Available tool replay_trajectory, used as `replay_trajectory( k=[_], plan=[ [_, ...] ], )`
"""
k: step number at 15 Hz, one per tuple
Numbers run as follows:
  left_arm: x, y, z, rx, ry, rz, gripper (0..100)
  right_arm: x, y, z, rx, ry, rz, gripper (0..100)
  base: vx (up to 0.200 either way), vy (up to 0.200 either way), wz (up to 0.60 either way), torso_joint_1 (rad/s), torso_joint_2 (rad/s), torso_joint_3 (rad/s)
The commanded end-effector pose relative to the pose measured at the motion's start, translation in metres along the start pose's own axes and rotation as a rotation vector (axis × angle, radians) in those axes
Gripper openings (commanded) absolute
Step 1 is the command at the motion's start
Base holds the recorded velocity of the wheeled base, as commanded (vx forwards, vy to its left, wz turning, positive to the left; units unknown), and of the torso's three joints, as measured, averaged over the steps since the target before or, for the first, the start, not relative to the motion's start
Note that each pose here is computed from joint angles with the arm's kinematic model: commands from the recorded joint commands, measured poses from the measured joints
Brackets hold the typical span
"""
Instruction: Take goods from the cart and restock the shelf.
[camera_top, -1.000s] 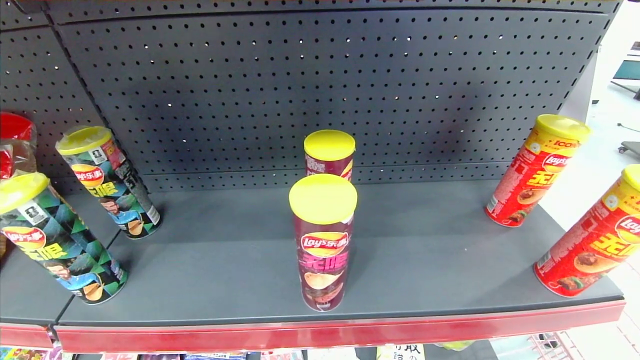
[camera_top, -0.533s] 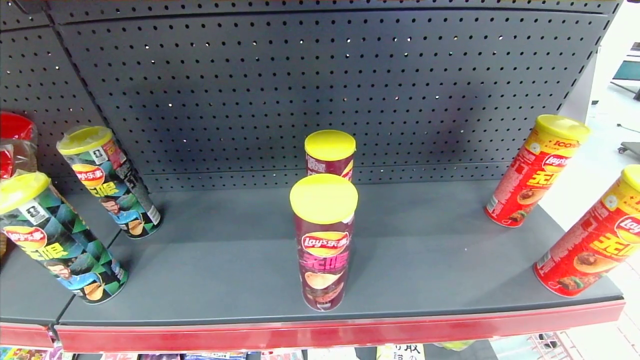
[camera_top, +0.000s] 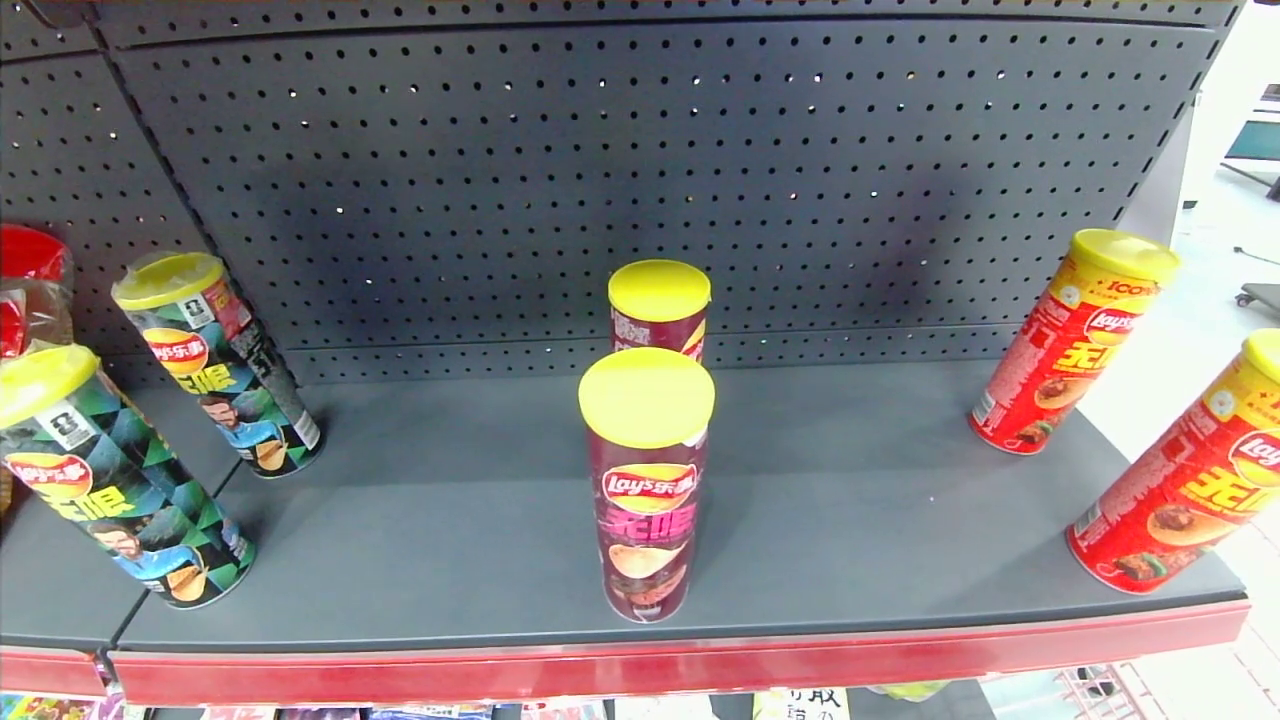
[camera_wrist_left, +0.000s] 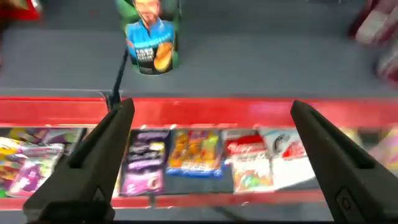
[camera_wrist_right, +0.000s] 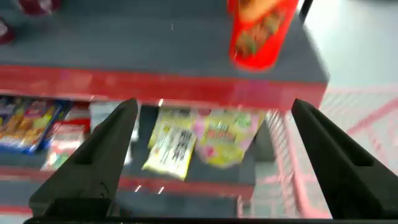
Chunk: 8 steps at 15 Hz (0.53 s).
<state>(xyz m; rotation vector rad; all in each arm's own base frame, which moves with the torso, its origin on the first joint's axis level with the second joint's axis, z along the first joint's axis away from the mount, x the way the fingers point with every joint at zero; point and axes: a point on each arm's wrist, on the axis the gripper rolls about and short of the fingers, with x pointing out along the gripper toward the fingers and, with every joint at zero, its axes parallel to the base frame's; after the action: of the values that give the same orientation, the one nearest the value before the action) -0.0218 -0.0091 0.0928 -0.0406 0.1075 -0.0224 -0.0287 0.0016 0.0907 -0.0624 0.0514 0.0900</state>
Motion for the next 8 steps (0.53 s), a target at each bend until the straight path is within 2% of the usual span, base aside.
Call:
replay_trajectory(
  k=[1,2,5,6,8],
  plan=[
    [0.0024,0.0024,-0.0060,0.003,0.019,0.077,100,0.0038,-0.0009,-0.0072,-0.030,-0.070,-0.060,100,0.000,0.000,0.00,0.000,0.00,0.000],
    [0.0022,0.0050,-0.0062,0.002,0.018,0.192,100,0.0048,-0.0023,-0.0071,-0.024,-0.093,-0.120,100,0.000,0.000,0.00,0.000,0.00,0.000],
    [0.0028,0.0049,-0.0062,0.000,0.007,0.185,100,0.0046,-0.0026,-0.0071,-0.010,-0.094,-0.135,100,0.000,0.000,0.00,0.000,0.00,0.000],
    [0.0033,0.0029,-0.0061,-0.004,0.007,0.079,100,0.0048,-0.0008,-0.0073,-0.004,-0.097,-0.055,100,0.000,0.000,0.00,0.000,0.00,0.000],
    [0.0030,0.0017,-0.0057,0.002,0.011,-0.057,100,0.0057,0.0023,-0.0092,-0.008,-0.094,0.082,100,0.000,0.000,0.00,0.000,0.00,0.000]
  ],
)
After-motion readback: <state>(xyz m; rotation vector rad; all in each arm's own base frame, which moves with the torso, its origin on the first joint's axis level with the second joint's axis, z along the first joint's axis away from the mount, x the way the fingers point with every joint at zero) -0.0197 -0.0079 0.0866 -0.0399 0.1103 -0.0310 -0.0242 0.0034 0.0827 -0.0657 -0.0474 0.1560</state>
